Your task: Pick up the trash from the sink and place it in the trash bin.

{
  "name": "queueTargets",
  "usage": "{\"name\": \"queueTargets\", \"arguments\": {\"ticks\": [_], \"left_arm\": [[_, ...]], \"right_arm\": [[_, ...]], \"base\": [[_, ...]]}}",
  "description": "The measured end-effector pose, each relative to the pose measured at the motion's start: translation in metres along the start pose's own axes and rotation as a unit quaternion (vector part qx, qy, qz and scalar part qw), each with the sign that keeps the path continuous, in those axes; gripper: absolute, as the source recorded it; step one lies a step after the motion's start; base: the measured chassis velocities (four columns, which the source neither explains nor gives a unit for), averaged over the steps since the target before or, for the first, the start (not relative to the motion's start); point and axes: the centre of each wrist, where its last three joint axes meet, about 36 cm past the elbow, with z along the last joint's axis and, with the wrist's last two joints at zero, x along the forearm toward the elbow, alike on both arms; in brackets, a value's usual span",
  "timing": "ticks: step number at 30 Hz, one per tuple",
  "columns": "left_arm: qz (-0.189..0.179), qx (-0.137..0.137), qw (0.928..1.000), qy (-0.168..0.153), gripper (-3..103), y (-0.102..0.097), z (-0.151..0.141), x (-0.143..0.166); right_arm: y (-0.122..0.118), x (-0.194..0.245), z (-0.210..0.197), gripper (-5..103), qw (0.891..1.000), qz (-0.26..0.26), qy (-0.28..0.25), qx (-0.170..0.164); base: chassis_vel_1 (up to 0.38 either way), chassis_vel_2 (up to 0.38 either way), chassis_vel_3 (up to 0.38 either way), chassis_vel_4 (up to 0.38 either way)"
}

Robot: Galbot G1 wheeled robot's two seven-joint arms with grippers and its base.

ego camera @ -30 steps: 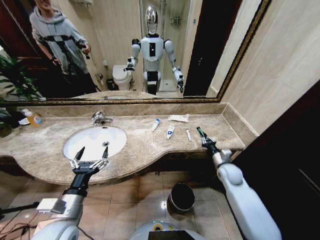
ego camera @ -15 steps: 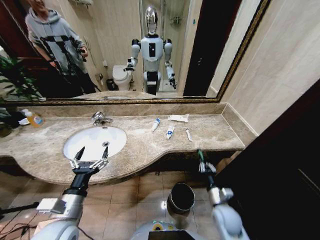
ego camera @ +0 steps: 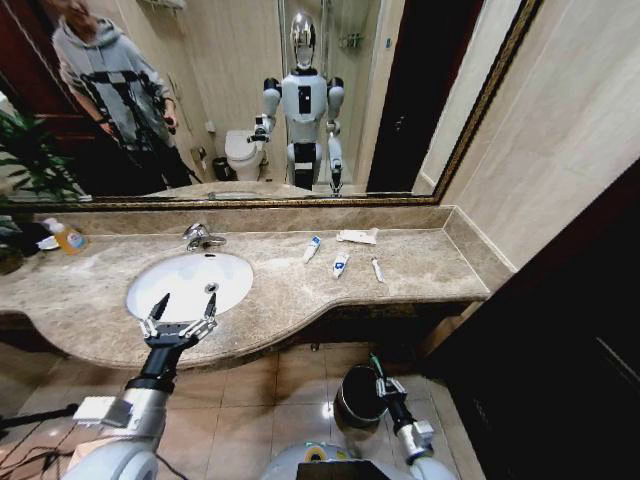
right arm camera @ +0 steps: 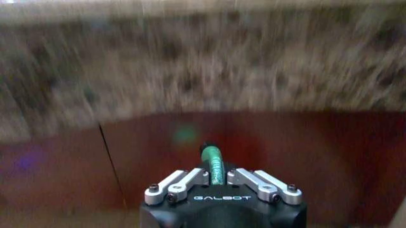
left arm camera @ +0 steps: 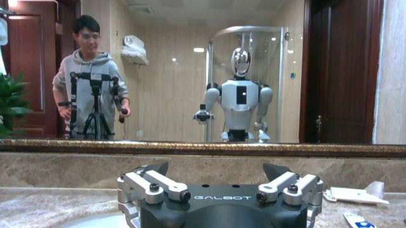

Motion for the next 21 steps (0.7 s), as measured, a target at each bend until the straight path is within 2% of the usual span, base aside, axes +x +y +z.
{"name": "queueTargets", "arguments": {"ticks": [4, 11, 14, 16, 21], "left_arm": [[0.000, 0.000, 1.0000, 0.000, 100, 0.000, 0.000, 0.000], [0.000, 0.000, 1.0000, 0.000, 100, 0.000, 0.000, 0.000], [0.000, 0.000, 1.0000, 0.000, 100, 0.000, 0.000, 0.000], [0.000, 0.000, 1.0000, 0.000, 100, 0.000, 0.000, 0.000], [0.000, 0.000, 1.0000, 0.000, 100, 0.000, 0.000, 0.000]], "right_arm": [[-0.002, -0.019, 0.029, 10, 1.000, 0.015, 0.028, 0.001], [-0.005, -0.043, 0.067, 10, 0.998, 0.012, 0.068, 0.007], [-0.009, -0.051, 0.071, 10, 0.995, 0.013, 0.098, -0.008], [-0.009, -0.058, 0.073, 10, 0.992, 0.016, 0.123, -0.033], [-0.011, -0.067, 0.079, 10, 0.989, 0.020, 0.139, -0.044]], "base": [[0.000, 0.000, 0.000, 0.000], [0.000, 0.000, 0.000, 0.000], [0.000, 0.000, 0.000, 0.000], [0.000, 0.000, 0.000, 0.000], [0.000, 0.000, 0.000, 0.000]]}}
